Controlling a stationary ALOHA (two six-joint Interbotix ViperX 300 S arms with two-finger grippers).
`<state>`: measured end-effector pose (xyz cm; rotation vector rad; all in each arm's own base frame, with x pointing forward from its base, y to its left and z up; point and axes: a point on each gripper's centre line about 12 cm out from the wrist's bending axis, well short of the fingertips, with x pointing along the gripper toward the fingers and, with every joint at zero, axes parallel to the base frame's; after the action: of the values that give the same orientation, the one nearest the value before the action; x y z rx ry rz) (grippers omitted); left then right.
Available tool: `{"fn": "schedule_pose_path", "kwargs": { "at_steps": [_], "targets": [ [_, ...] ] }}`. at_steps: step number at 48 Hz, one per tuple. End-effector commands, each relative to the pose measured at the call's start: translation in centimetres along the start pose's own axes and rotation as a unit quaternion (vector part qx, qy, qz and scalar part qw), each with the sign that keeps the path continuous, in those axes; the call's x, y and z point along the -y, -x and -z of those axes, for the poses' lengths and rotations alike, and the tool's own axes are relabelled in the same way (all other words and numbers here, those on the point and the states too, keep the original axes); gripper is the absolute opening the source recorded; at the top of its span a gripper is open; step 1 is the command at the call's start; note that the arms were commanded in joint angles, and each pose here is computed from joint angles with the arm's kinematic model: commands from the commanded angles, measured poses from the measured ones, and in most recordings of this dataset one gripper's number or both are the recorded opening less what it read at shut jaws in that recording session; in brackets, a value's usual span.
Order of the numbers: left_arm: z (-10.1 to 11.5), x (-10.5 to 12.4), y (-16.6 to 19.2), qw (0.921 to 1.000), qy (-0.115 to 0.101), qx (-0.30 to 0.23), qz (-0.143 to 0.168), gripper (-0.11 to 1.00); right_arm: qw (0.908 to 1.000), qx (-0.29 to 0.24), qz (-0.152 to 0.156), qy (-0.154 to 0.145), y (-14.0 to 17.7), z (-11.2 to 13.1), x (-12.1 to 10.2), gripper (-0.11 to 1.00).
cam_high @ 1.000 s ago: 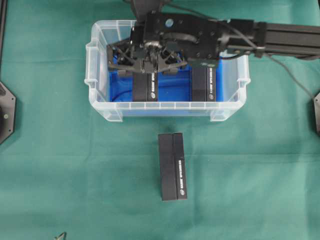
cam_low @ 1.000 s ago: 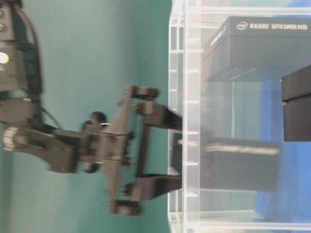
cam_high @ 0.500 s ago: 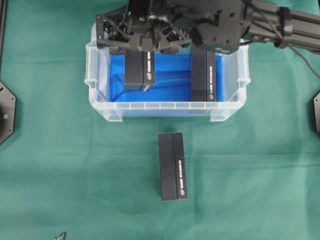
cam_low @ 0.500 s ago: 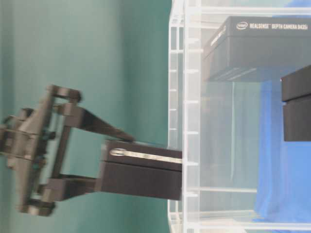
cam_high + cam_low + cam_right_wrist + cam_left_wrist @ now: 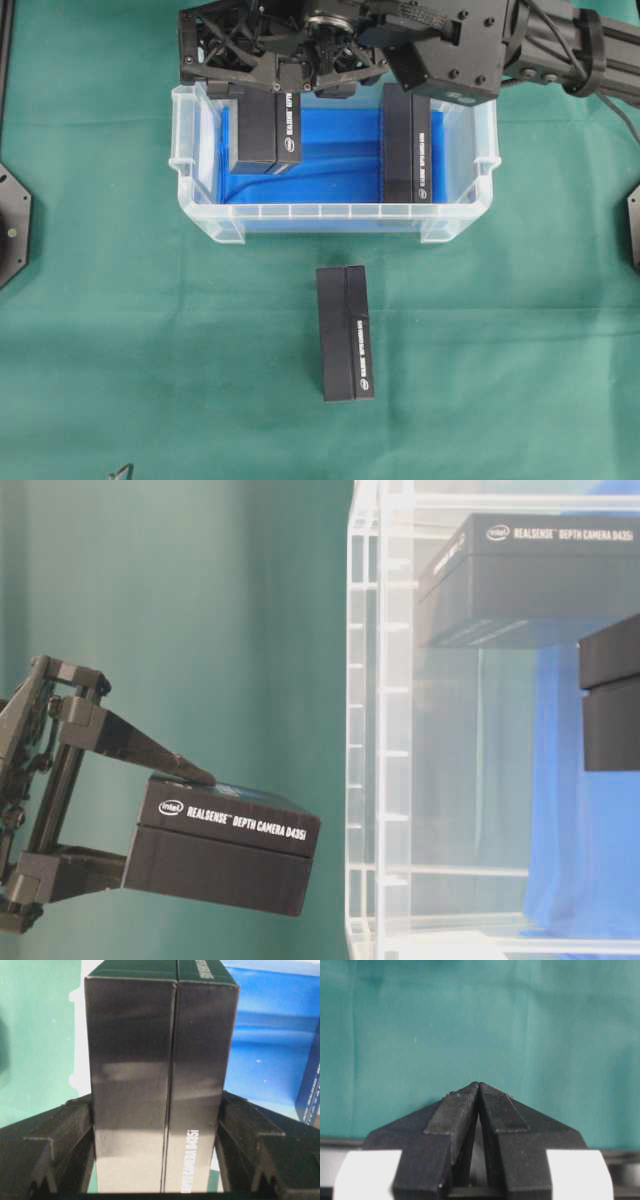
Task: Take the box out of the case with the right arm.
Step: 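Lift the left black box upward out of the foam slot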
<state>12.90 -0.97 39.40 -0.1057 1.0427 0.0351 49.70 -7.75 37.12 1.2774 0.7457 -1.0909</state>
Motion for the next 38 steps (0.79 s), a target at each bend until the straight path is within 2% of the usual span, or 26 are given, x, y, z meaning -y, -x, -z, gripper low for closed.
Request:
{"fn": "schedule_pose_path", "kwargs": {
  "at_steps": [1, 10, 24, 38],
  "targets": [
    [0.3, -0.1, 0.1, 0.9999, 0.002, -0.01, -0.003, 0.02, 0.9988, 0.006, -0.047, -0.006, 4.3, -0.9, 0.0, 0.68],
    [1.3, -0.3, -0.4, 0.999, 0.002, -0.043, -0.01, 0.02, 0.9989, 0.006, -0.047, -0.002, 4.3, -0.8, 0.0, 0.68],
    [1.8, -0.4, -0.3, 0.9986, 0.002, -0.051, -0.012, 0.02, 0.9989, 0.007, -0.047, -0.001, 4.4, -0.8, 0.0, 0.68],
    [5.4, -1.1, 1.7, 0.9951, 0.003, -0.097, -0.02, 0.02, 0.9989, 0.007, -0.047, -0.001, 4.4, -0.8, 0.0, 0.68]
  ]
}}
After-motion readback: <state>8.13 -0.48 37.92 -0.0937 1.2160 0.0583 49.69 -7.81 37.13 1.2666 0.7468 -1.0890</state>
